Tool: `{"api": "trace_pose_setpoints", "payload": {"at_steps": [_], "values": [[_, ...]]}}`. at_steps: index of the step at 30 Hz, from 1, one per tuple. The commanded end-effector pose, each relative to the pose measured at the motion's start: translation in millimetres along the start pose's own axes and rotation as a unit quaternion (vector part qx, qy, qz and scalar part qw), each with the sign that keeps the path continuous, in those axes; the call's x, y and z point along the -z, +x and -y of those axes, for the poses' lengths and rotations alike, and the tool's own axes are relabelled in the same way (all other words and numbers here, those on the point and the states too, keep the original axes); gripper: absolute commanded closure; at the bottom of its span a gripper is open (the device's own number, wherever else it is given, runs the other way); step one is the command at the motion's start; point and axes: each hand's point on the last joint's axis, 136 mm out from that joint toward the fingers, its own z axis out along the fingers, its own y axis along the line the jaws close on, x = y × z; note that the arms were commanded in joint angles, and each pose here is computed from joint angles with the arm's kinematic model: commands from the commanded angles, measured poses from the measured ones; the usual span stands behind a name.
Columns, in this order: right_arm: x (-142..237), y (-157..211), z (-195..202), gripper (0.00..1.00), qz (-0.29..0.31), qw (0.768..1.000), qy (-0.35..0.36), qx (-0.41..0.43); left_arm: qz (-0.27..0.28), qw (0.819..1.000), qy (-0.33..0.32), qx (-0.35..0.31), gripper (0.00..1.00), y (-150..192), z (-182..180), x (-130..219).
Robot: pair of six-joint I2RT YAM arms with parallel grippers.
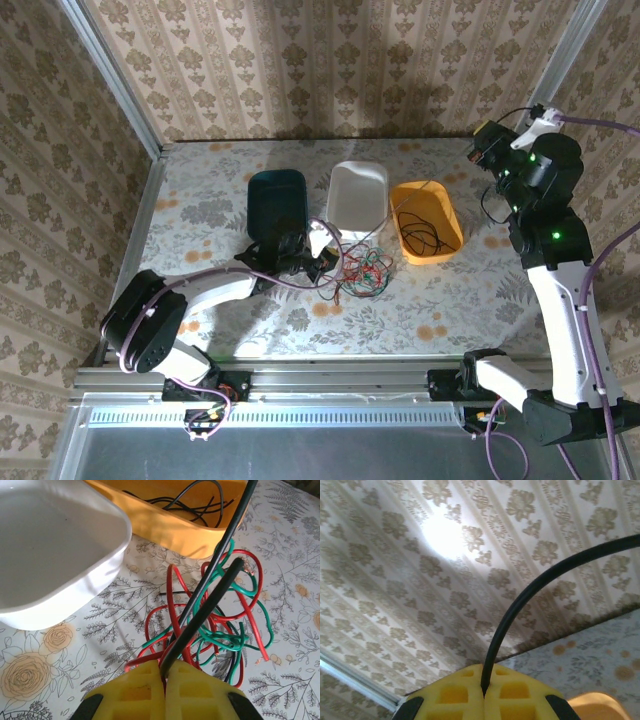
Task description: Untangle the cables
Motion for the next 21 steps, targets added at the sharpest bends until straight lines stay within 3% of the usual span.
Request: {"api": "trace_pose_setpoints", "payload": {"at_steps": [1, 9, 12, 14, 21], "values": [[-1, -12, 22, 1.00, 0.035, 0.997, 0.062, 0.013, -0.050, 0.997, -0.032, 0.042, 0.91, 35, -16, 4], [-14, 5, 31, 1.00, -0.012, 0.995, 0.085, 0.040, -0.059, 0.997, -0.028, 0.051, 0.88, 40, -24, 0], [-17, 7, 31, 1.00, -0.018, 0.995, 0.084, 0.045, -0.063, 0.996, -0.022, 0.054, 0.77, 42, -25, -5], [-20, 10, 28, 1.00, -0.023, 0.996, 0.073, 0.043, -0.067, 0.996, -0.014, 0.057, 0.64, 44, -24, -9], [-30, 24, 16, 1.00, -0.043, 0.997, 0.047, 0.036, -0.066, 0.996, -0.002, 0.055, 0.60, 41, -20, -19]]}}
